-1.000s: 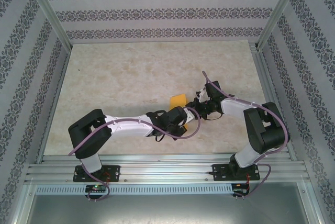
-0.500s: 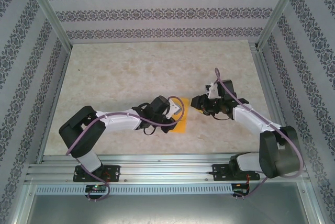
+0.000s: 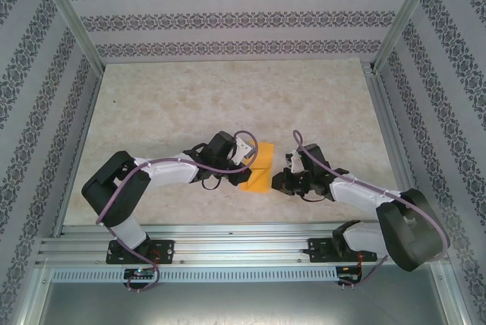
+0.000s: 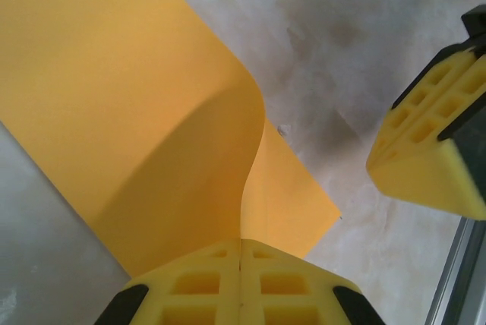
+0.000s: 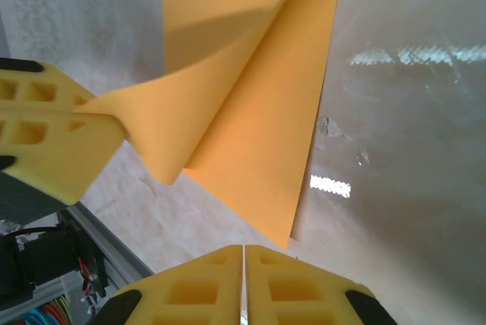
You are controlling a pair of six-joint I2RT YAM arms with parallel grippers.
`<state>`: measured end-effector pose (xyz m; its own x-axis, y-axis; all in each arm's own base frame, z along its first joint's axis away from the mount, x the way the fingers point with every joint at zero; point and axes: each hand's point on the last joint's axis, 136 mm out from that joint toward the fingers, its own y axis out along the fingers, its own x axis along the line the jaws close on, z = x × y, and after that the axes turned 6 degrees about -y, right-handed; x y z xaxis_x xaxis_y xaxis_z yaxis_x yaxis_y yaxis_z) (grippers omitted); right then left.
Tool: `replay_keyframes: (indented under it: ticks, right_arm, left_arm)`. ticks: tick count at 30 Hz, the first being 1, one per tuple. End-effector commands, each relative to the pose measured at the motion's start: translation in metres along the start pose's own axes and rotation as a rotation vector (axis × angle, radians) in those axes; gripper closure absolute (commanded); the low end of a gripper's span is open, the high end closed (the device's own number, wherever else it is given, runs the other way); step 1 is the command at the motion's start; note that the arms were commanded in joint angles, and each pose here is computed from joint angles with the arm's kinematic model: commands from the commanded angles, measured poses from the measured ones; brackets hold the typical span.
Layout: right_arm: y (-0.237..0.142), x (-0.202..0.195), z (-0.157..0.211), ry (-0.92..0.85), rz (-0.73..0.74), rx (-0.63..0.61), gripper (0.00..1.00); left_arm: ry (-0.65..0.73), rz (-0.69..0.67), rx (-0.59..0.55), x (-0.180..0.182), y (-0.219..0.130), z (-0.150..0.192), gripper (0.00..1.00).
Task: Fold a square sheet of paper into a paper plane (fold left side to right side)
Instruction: Fold the triangle a second time at the center of the table.
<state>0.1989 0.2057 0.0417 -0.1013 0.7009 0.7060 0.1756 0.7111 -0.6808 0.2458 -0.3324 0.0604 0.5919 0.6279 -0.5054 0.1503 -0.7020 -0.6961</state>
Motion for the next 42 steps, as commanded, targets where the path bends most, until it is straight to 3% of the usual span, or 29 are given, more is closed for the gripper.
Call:
replay_keyframes:
  ticks: [1,8,19,42]
  right_arm:
    - [0.01,0.004,-0.012,-0.017,0.005,-0.046,0.9]
    - [0.028,0.003,-0.01,-0.021,0.036,-0.016,0.9]
    - [0.028,-0.034,0.009,-0.025,0.236,0.086,0.91]
    - [0.035,-0.043,0.02,-0.043,0.282,0.15,0.9]
  left_arm:
    - [-0.008,0.026,-0.029,0.001,-0.002,-0.009,1.0]
    - [-0.009,0.014,-0.021,0.008,-0.001,-0.011,1.0]
    - [-0.015,-0.016,-0.01,0.024,0.003,-0.016,0.99]
    - [-0.03,-0.075,-0.008,0.047,0.008,-0.023,0.99]
